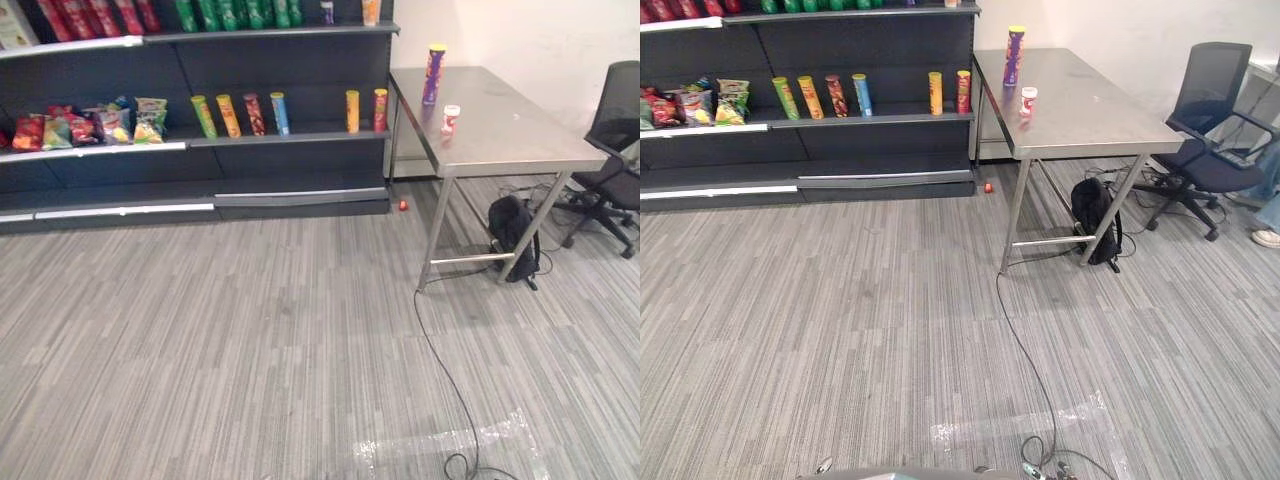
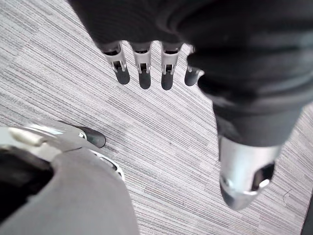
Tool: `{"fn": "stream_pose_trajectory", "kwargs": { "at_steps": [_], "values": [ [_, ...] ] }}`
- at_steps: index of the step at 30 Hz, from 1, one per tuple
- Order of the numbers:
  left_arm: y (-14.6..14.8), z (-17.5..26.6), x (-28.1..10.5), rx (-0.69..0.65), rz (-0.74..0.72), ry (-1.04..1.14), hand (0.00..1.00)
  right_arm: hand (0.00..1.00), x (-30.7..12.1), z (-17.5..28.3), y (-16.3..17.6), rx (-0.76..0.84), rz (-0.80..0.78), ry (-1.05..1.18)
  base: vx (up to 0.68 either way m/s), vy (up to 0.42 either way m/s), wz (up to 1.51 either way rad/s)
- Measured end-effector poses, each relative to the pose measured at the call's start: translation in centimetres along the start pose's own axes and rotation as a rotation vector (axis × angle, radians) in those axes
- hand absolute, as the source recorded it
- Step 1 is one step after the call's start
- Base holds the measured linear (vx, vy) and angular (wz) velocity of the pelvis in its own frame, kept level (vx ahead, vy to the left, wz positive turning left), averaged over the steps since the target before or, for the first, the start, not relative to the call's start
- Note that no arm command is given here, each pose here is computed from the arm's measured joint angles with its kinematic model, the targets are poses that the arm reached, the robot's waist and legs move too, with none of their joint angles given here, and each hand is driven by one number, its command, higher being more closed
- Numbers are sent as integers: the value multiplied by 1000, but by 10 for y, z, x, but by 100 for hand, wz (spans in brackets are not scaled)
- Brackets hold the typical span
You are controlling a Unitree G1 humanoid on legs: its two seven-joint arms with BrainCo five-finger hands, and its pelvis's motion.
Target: Put the gum and the chips on the shelf.
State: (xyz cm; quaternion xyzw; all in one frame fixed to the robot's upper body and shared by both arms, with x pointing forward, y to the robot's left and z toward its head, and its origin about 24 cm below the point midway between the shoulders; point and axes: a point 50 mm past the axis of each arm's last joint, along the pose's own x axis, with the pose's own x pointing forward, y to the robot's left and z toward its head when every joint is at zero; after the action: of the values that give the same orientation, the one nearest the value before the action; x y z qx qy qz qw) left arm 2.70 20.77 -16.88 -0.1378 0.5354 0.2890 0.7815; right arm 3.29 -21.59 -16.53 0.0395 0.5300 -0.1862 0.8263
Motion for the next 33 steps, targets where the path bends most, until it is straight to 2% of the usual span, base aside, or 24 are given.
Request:
{"fn": "stream_pose_trajectory", "kwargs": {
  "at_steps": [25,30,33],
  "values": [
    [-3,2,2,9,-21,35,0,0,1,2,2,93,68,10,4,-14,1],
    [-2,2,2,10,-5,34,0,0,0,1,2,152,54,-6,-7,-6,0],
    [-2,2,2,7,-4,35,0,0,-1,0,3,251,59,-23,-7,-22,0]
  ]
}}
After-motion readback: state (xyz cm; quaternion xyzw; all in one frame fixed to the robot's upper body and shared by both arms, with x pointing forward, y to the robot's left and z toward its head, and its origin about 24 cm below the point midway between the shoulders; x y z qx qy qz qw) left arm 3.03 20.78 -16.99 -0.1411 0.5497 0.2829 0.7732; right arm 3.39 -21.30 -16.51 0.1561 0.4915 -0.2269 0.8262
